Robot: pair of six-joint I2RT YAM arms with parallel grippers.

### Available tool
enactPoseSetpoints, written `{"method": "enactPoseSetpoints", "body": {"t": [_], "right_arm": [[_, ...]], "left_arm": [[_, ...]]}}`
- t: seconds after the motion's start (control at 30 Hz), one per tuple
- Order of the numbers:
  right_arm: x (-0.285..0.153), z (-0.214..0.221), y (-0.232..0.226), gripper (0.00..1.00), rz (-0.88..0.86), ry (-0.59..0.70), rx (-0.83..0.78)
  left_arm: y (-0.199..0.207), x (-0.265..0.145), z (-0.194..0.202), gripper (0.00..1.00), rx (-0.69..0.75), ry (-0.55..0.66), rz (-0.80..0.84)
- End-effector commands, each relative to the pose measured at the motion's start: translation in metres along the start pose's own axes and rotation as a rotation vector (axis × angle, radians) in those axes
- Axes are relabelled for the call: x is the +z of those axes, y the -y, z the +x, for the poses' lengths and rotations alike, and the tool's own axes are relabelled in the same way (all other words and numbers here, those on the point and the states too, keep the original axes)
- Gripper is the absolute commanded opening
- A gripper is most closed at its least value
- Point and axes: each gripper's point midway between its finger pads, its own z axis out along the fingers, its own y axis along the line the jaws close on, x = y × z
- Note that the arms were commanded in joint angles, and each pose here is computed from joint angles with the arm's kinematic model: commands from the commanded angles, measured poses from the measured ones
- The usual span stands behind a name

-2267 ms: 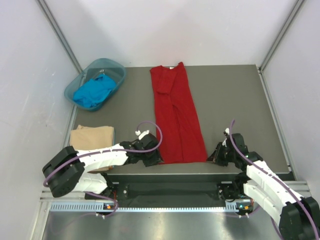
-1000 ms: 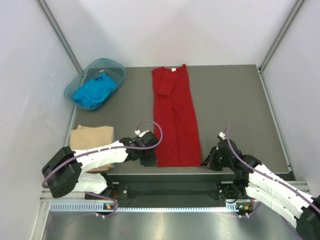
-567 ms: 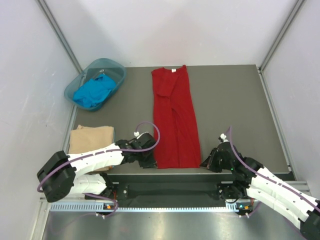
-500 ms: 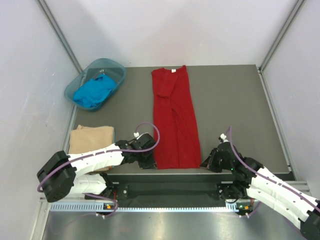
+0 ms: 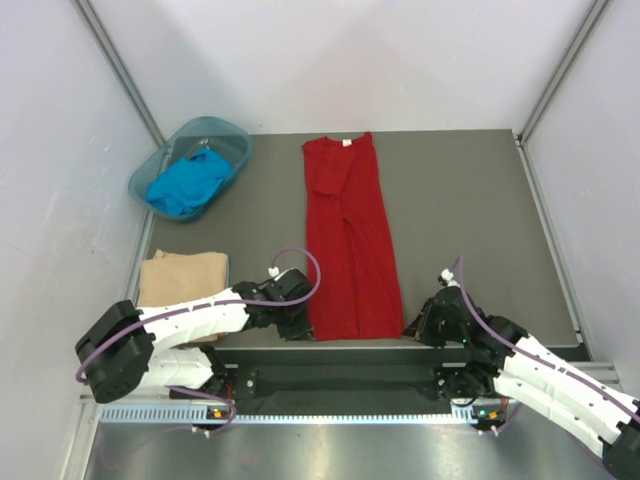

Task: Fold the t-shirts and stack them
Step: Fold the tshirt

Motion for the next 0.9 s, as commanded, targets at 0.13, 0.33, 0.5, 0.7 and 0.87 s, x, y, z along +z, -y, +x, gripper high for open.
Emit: {"method": "enactPoseSetpoints", "body": {"t": [0.13,0.33,0.5,0.7,0.87], "right_arm": [[-0.001,-0.016,-0.017,0.00,0.001,0.041,-0.087],[0.004,-0.040,-0.040,0.00,0.032,0.073,-0.179],[0.006,-0.073,-0.075,0.00,0.036,0.116,-0.271],[0.020,-0.128,-0.098,0.00,0.073,0.153,-0.337],[0.041,-0.185,-0.109,0.00,0.099,0.147,-0.371]], "left_arm": [[0.019,0.002,-0.008,0.00,0.012,-0.006,0.051],[0.035,-0.004,-0.048,0.00,-0.028,0.036,0.127],[0.043,-0.005,-0.087,0.00,-0.014,0.063,0.099],[0.047,-0.004,-0.151,0.00,-0.024,0.109,0.043],[0.050,-0.008,-0.212,0.00,-0.036,0.172,0.007]]}}
